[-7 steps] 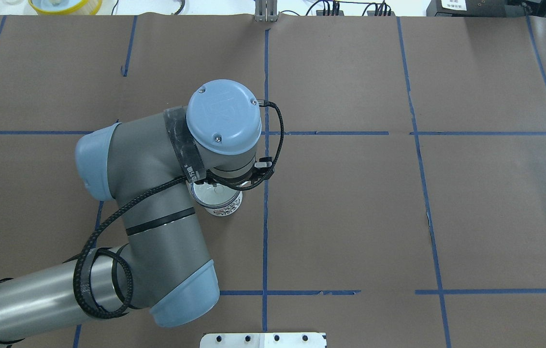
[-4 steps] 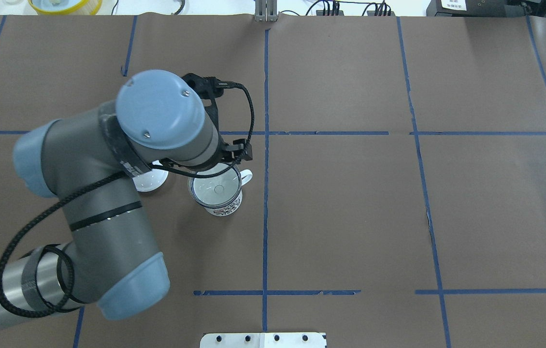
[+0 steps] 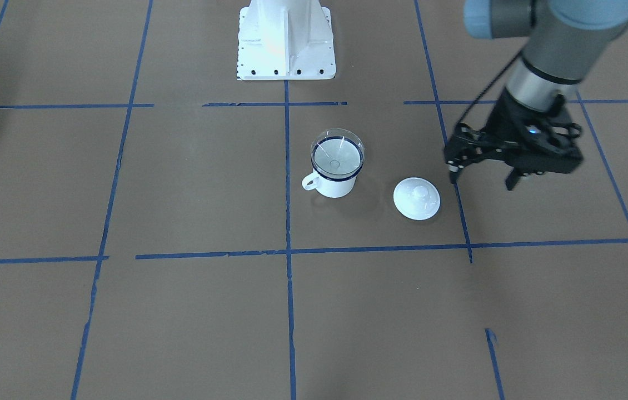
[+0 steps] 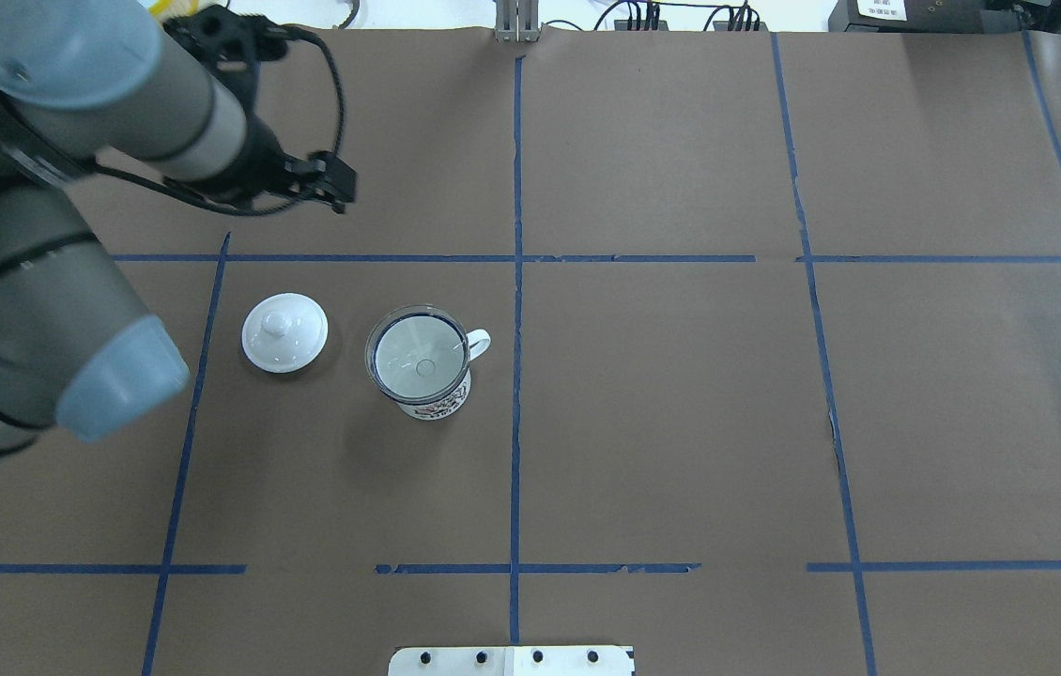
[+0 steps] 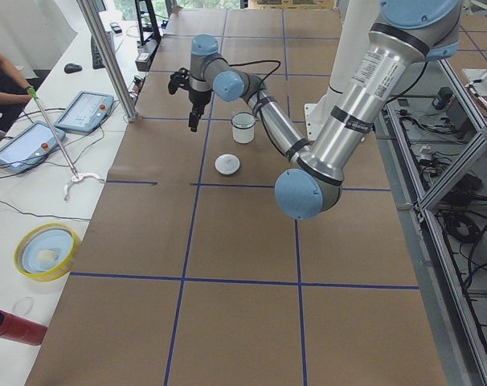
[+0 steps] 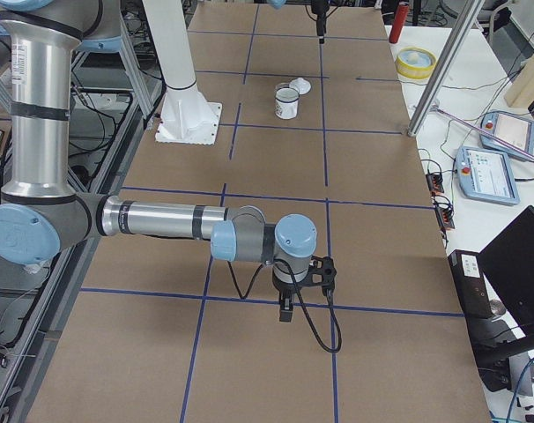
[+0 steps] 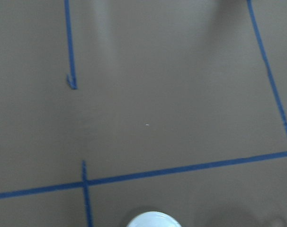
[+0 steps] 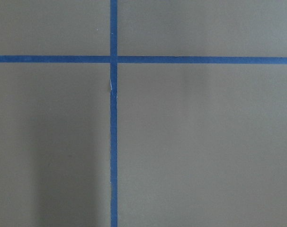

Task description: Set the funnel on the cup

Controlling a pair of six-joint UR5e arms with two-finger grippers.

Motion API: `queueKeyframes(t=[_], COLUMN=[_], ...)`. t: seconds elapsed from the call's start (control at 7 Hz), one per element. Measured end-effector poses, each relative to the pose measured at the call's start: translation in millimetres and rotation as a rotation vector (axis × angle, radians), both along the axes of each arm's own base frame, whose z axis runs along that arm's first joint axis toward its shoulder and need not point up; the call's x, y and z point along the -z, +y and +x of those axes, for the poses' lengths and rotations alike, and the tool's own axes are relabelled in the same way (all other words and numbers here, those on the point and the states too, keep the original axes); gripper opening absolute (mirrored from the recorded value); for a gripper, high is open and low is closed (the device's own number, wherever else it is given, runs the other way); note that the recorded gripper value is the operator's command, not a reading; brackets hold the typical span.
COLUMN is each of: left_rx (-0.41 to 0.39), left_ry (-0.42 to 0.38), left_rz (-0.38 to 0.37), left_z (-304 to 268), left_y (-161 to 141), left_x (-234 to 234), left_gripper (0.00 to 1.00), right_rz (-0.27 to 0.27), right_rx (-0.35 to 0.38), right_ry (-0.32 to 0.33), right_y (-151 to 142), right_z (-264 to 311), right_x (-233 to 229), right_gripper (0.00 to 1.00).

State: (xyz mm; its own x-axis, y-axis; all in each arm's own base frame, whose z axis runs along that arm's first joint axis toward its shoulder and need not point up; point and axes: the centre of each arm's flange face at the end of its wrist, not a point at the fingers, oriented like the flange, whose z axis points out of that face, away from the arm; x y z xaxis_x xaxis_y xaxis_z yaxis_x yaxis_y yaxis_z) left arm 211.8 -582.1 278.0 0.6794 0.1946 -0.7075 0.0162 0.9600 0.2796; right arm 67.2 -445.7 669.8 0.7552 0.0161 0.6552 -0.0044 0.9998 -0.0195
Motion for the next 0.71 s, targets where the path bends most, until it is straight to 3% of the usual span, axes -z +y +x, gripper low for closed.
queueKeyframes(t=[0.29,0.43,0.71], left_rx=[-0.086,-0.11,-0.147], left_ry=[-0.068,-0.087,-0.097], left_rz=[-0.001,-0.017,-0.079], left_z=[-110.5,-157.8,-228.4], left_y=[-38.9,-39.2,4.0], left_x=[-118.1,-173.3,-284.6], left_gripper=[1.0,1.0,1.0], right_rz=[-0.001,-0.001,-0.001], right_rx=[0.0,0.0,0.0], right_ry=[0.0,0.0,0.0], right_y=[0.3,0.3,0.3], right_z=[0.0,0.0,0.0], right_x=[-0.4,-0.5,-0.6], right_gripper=[1.0,1.0,1.0])
